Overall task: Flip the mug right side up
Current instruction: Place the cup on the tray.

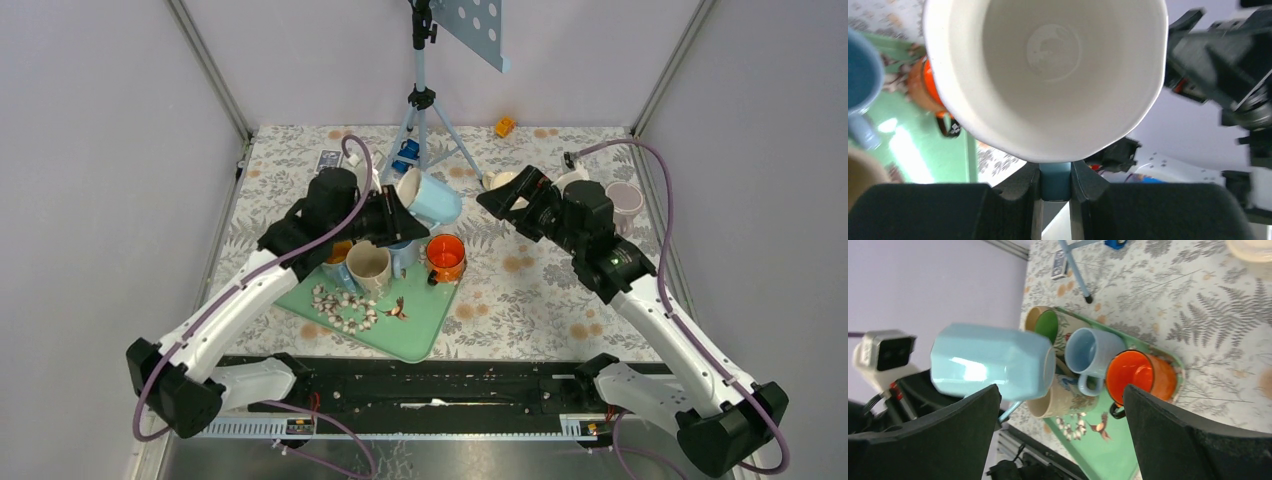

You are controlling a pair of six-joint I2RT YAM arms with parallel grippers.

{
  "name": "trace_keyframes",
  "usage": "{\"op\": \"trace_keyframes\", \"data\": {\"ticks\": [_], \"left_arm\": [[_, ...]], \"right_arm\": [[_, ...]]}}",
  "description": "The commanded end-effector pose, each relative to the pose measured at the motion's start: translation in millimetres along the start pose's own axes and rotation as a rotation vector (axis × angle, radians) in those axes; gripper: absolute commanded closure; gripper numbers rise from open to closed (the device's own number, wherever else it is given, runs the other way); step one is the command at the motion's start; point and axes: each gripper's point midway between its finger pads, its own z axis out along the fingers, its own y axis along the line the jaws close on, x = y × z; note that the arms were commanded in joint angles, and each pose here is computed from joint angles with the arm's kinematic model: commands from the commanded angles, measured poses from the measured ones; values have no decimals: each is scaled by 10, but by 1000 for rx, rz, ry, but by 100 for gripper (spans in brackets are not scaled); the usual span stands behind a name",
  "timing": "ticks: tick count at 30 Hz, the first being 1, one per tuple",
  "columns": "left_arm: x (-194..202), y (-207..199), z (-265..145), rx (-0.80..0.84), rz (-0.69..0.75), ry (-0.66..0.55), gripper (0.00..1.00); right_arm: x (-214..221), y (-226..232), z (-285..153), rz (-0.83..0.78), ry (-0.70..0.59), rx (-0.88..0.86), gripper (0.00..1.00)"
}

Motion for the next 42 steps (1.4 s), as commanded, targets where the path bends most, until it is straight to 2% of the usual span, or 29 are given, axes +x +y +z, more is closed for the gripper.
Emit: {"op": "trace_keyframes", "data": {"ticks": [1,8,14,18,42], "left_arm": [[-4,-191,-332,-10,183,-49,100],[468,-90,-313,-110,235,39,100],[769,173,-219,-264,284,96,100],[854,349,-186,-367,314,105,100],[1243,1087,-87,-632,352,203,100]], "right_arm": [[-8,-259,-40,-117,24,156,0],[48,-427,51,-144,53,220,0],[52,-521,78,-177,54,250,0],[40,-574,67,-195,48,270,0],[26,-585,4,-230,19,245,0]]}}
